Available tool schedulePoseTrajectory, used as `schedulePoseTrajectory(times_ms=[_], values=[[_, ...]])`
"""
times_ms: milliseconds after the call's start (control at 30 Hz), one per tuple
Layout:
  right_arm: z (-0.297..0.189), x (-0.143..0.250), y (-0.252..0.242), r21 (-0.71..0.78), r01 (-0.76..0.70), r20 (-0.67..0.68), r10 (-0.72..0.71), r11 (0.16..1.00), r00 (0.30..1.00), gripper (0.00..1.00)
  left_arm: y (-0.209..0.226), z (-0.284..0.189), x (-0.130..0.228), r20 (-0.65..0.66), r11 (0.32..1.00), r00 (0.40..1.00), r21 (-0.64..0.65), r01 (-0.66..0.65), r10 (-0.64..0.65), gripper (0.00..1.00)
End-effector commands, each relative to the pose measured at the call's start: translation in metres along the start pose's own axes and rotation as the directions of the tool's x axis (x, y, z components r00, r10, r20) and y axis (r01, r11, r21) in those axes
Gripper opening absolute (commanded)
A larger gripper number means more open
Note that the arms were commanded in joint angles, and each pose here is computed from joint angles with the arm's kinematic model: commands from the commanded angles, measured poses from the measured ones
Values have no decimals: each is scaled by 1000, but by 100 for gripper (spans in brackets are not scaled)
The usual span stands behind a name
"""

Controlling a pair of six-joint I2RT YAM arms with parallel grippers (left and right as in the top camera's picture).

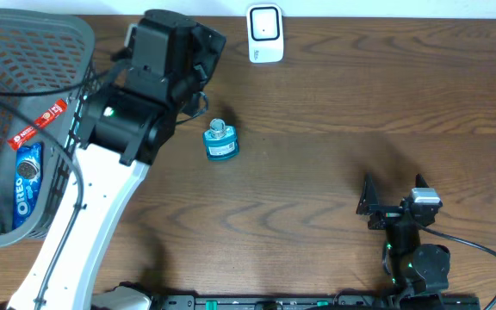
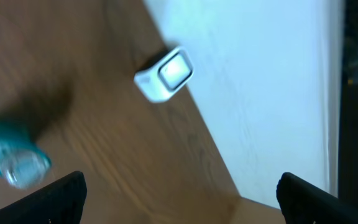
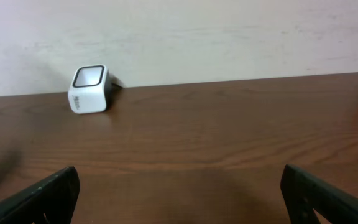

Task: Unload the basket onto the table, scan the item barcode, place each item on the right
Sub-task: 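Move the left gripper back over the grey basket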

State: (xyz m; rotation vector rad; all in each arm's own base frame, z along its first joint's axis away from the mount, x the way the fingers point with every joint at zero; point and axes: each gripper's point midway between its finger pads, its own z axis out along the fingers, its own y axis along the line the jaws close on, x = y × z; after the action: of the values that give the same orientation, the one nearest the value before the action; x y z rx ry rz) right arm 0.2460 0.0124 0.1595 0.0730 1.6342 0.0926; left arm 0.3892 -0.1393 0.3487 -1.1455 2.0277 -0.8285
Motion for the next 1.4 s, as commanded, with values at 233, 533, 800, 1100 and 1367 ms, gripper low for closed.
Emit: schedulePoseTrajectory(times_ms=[233, 533, 800, 1100, 1367], values=[[0, 1, 0, 3, 14, -2, -14, 1000, 1000, 99, -4, -78, -86, 367, 946, 875, -62, -317, 317, 98], [0, 1, 0, 3, 14, -2, -14, 1000, 1000, 99, 48, -124, -156, 529, 927, 771, -303, -218, 355, 98], [0, 1, 0, 3, 14, -2, -14, 1000, 1000, 99, 95, -144, -193, 564, 898, 754, -432, -77, 336, 98], [0, 1, 0, 3, 14, -2, -14, 1000, 1000, 99, 137, -168, -221, 607, 856, 734, -513, 68, 305, 98], [0, 1, 0, 3, 14, -2, -14, 1000, 1000, 99, 174, -164, -253, 625, 791, 728, -581, 193, 281, 98]])
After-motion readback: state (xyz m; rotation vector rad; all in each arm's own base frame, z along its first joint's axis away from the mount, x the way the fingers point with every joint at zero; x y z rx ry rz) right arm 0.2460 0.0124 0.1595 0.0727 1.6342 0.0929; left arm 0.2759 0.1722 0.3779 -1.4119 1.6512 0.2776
